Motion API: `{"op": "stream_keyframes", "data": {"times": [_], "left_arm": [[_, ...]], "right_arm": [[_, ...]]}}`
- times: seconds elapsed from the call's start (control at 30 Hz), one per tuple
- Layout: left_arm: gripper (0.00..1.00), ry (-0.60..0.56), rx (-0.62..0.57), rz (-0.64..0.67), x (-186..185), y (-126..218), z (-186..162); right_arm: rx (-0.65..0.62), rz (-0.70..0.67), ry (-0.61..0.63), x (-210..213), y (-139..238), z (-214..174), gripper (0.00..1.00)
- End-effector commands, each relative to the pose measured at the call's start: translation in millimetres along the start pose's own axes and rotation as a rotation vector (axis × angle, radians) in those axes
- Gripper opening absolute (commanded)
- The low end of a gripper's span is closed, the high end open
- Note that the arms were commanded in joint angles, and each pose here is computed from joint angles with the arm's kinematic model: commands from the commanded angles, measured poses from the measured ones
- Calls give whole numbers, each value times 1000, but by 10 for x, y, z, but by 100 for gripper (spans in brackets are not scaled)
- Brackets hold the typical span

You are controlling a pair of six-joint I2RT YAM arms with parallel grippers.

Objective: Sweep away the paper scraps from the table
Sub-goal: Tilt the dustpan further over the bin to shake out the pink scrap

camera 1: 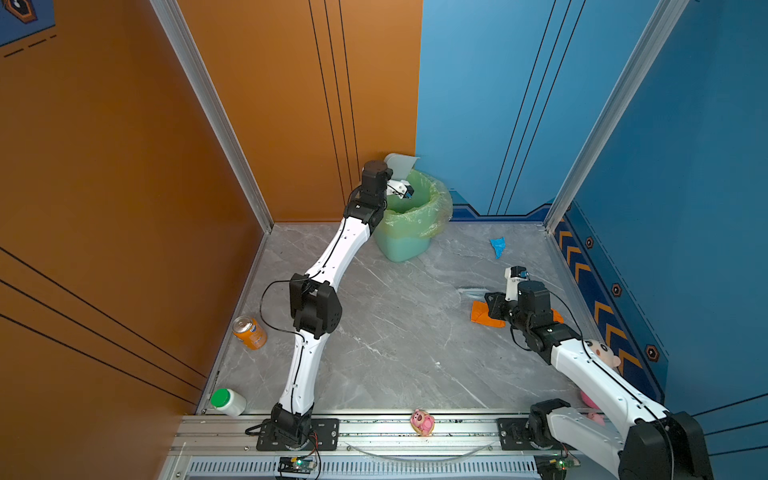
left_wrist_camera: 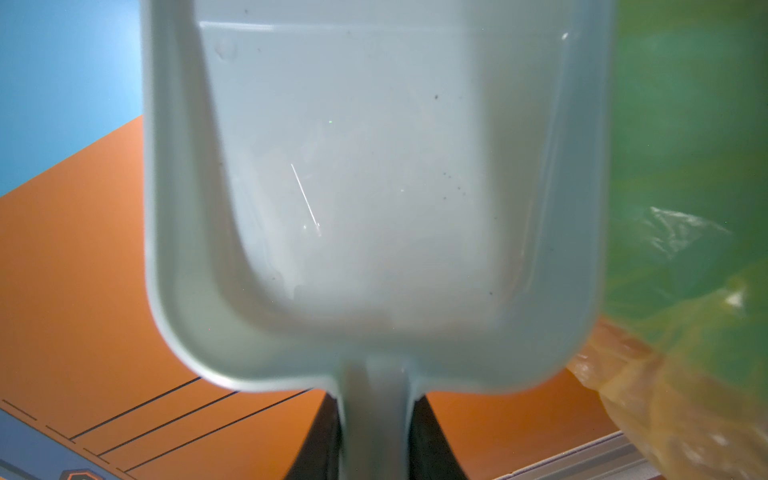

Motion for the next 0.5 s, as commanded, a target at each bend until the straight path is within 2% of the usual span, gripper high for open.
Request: {"op": "stream_keyframes", "data": {"times": [0.0, 0.23, 0.47], "left_arm": [[0, 79, 6, 85, 370, 162, -250], [0, 401, -91, 83, 575, 300, -284], [0, 608, -131, 30, 586, 395, -303]], "right_arm": [[-22, 12, -7, 26, 26, 8, 0], [-26, 13, -6, 49, 53, 19, 0], [-46, -2, 0, 60, 139, 44, 0]]}}
Point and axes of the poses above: each gripper's point midway between its finger pads, its own y axis back along the fingers, its own x axis along the line the jaws close on, z = x × y, the point moved 3 cm from there along y, back along the fingers, and after that the axes turned 1 degree about -y, right-handed, at the moved point
